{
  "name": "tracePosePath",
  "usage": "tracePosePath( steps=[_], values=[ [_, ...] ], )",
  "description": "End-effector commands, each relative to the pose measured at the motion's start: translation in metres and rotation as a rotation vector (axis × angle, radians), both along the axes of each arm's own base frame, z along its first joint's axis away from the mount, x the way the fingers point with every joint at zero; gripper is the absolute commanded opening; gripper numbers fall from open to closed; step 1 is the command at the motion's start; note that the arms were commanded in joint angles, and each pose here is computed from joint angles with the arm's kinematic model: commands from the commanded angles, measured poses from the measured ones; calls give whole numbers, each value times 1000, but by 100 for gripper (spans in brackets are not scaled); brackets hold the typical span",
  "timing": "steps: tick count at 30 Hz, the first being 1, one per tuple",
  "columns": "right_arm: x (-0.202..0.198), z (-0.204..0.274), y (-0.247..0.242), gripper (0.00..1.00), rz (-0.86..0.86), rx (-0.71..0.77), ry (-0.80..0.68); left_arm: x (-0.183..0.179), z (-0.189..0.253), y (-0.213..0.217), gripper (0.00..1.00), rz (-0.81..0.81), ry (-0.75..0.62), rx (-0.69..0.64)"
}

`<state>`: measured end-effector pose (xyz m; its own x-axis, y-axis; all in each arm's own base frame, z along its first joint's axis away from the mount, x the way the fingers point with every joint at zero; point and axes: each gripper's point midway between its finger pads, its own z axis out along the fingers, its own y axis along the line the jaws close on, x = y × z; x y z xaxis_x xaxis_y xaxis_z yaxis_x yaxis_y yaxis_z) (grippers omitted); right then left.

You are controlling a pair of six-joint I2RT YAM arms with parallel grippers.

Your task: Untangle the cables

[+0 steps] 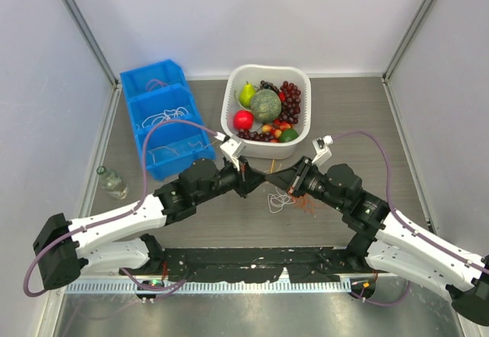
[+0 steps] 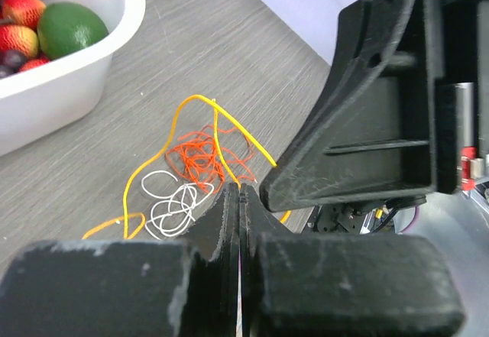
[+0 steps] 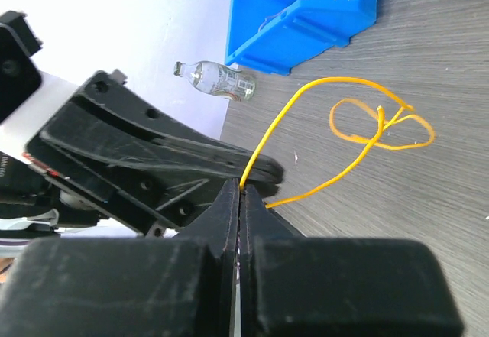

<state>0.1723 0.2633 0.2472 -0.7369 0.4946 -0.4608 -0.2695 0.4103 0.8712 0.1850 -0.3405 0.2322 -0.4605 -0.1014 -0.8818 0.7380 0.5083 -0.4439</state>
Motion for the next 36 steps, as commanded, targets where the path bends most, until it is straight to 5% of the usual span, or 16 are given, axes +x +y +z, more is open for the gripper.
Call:
tracePosePath(
  steps=[1,3,9,13,23,30,31,32,33,34,36],
  values=[
    [4,29,-3,1,-16,19,-111,3,27,10,0,17,-91,-31],
    [4,30,-6,1,-17,-4,-123,2,22,13,4,18,-75,19],
    [8,61,-1,1,23,-72,-272,21,12,59,58,248,-61,117],
    [18,85,20,1,72,-87,-350,26,20,104,72,411,-79,110],
    [82,130,123,1,169,0,-473,-9,92,204,84,575,-160,-72],
    [145,74,218,2,248,8,-396,-26,107,227,85,566,-157,-109],
    [156,30,233,10,265,-52,-326,-27,107,227,85,561,-155,-107],
    [160,43,245,25,288,-36,-348,-28,106,226,85,554,-153,-112],
    [167,-9,257,29,323,-148,-270,-28,105,224,85,546,-151,-114],
    [172,2,269,38,327,-171,-275,-28,103,222,85,542,-146,-113],
    [180,-32,276,40,332,-343,-196,-27,99,215,85,529,-135,-117]
  ],
)
